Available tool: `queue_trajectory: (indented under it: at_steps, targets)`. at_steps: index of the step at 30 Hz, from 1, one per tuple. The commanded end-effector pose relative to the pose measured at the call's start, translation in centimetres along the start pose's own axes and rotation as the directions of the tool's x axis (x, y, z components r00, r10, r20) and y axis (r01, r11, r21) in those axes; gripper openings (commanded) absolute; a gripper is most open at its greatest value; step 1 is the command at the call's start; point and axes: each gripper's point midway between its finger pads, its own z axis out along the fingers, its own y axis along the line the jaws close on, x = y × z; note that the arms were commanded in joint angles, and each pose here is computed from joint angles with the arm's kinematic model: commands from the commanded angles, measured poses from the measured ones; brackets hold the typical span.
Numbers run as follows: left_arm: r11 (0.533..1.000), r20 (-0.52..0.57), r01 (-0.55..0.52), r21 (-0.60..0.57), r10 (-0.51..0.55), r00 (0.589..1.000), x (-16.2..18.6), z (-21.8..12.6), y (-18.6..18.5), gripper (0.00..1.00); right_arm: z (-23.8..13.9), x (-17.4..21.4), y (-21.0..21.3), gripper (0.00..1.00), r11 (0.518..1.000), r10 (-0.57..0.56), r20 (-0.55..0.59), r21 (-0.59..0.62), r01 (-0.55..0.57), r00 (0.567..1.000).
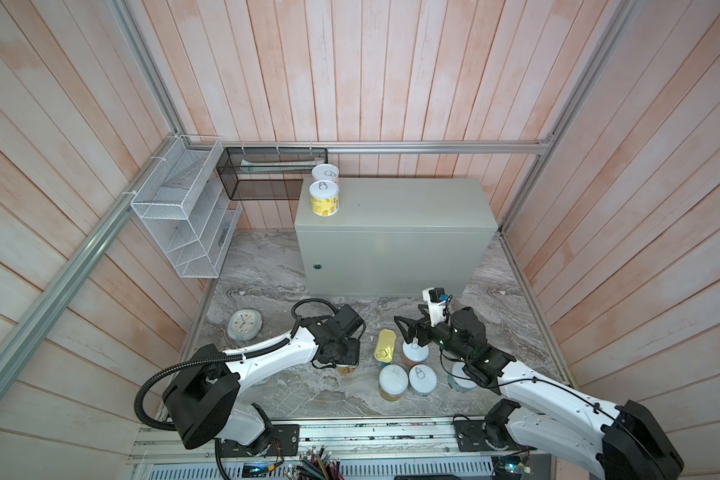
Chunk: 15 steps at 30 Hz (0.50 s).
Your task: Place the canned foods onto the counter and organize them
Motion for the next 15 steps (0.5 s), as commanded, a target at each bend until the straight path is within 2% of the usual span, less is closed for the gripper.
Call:
queue_trajectory:
  at_steps: [1,15]
  targets:
    - [0.999,0.049,-0.003,0.039,0.001,0.999,-1.2,-1.4,-0.2,0.49,0.2,-1.2,1.5,0.98,0.998,-0.010,0.017,-0.066,0.012,1.000]
    - [0.996,0.098,0.019,0.088,-0.028,0.995,-3.3,-4.0,0.6,0.48,0.7,-0.6,4.4,0.98,0.988,-0.049,0.007,-0.146,0.049,0.999]
